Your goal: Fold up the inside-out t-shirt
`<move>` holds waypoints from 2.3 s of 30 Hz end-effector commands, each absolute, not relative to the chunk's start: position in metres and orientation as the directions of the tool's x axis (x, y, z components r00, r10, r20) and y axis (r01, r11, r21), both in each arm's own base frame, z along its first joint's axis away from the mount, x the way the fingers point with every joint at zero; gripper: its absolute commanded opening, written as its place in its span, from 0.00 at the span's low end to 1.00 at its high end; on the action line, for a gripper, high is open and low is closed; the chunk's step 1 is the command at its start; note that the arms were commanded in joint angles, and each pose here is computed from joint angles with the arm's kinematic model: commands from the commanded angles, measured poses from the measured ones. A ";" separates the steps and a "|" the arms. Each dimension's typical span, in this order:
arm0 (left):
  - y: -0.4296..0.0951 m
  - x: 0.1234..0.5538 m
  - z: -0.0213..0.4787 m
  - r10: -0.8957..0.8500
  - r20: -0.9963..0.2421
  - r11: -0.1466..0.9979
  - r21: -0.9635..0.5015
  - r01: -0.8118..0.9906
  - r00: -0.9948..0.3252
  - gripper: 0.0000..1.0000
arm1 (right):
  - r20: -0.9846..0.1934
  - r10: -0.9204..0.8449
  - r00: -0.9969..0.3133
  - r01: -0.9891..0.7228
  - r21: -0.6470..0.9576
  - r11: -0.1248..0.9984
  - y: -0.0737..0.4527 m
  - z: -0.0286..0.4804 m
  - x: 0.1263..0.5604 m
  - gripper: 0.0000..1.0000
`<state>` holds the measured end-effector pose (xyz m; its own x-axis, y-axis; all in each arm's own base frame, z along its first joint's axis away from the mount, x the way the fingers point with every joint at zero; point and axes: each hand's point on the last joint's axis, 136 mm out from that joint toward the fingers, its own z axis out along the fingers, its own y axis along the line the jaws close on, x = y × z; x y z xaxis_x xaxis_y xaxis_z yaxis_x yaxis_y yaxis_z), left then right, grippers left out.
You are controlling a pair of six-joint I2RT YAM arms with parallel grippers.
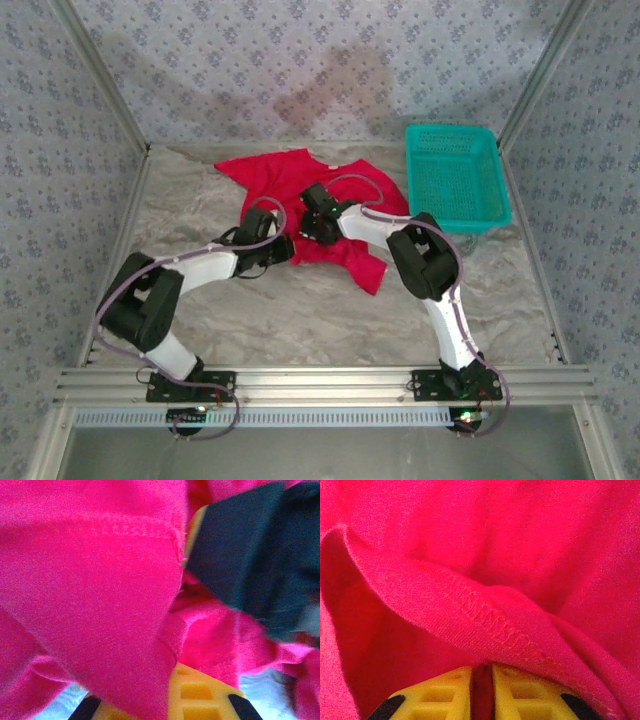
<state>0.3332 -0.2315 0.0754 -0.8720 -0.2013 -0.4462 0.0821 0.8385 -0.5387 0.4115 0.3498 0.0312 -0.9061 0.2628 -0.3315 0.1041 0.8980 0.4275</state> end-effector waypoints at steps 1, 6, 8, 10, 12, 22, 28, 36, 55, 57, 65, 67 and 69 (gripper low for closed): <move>-0.230 0.328 0.138 -0.213 -0.503 0.809 -0.572 0.138 -0.837 0.00 | -0.338 0.214 -0.916 0.072 0.388 0.919 0.361 0.035 0.390 0.15; -0.219 0.316 0.181 -0.235 -0.557 0.798 -0.578 0.169 -0.796 0.00 | -0.340 0.204 -0.918 0.030 0.455 0.890 0.379 0.062 0.365 0.14; -0.216 0.312 0.190 -0.240 -0.570 0.795 -0.580 0.178 -0.786 0.00 | -0.342 0.202 -0.918 0.013 0.482 0.876 0.385 0.073 0.353 0.13; -0.215 0.309 0.195 -0.243 -0.574 0.792 -0.582 0.182 -0.782 0.00 | -0.348 0.195 -0.917 -0.003 0.495 0.869 0.389 0.083 0.345 0.13; -0.214 0.306 0.198 -0.245 -0.574 0.788 -0.587 0.185 -0.782 0.00 | -0.345 0.201 -0.917 -0.008 0.519 0.855 0.390 0.093 0.336 0.12; -0.203 0.295 0.224 -0.291 -0.604 0.770 -0.608 0.193 -0.742 0.00 | -0.288 0.221 -0.932 -0.008 0.623 0.782 0.438 0.086 0.329 0.11; -0.198 0.288 0.281 -0.344 -0.648 0.731 -0.639 0.240 -0.680 0.00 | -0.398 0.306 -0.865 0.160 0.359 0.919 0.392 0.034 0.379 0.22; -0.181 0.264 0.329 -0.372 -0.703 0.709 -0.637 0.304 -0.606 0.00 | -0.566 0.311 -0.763 0.330 0.072 0.941 0.270 0.052 0.428 0.47; -0.217 0.278 0.216 -0.307 -0.580 0.694 -0.678 0.240 -0.754 0.00 | -0.373 0.156 -0.915 0.104 0.154 0.983 0.251 0.098 0.401 0.53; -0.224 0.282 0.218 -0.298 -0.578 0.693 -0.678 0.244 -0.759 0.00 | -0.291 0.163 -0.943 0.088 0.256 0.963 0.267 0.091 0.384 0.58; -0.234 0.288 0.230 -0.278 -0.594 0.695 -0.667 0.269 -0.755 0.00 | -0.274 0.125 -0.954 0.013 0.378 0.926 0.299 0.106 0.359 0.45; -0.233 0.288 0.231 -0.279 -0.595 0.695 -0.667 0.270 -0.753 0.00 | -0.264 0.114 -0.958 0.001 0.393 0.919 0.310 0.105 0.356 0.35; -0.234 0.287 0.233 -0.278 -0.596 0.694 -0.667 0.272 -0.753 0.00 | -0.277 0.101 -0.956 -0.026 0.422 0.906 0.331 0.105 0.359 0.25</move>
<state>0.2851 -0.2266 0.2088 -0.7809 -0.2716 -0.5625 0.2203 0.7229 -0.6549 0.3586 0.3011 0.0877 -0.9579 0.1129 -0.2641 0.0183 0.9417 0.3360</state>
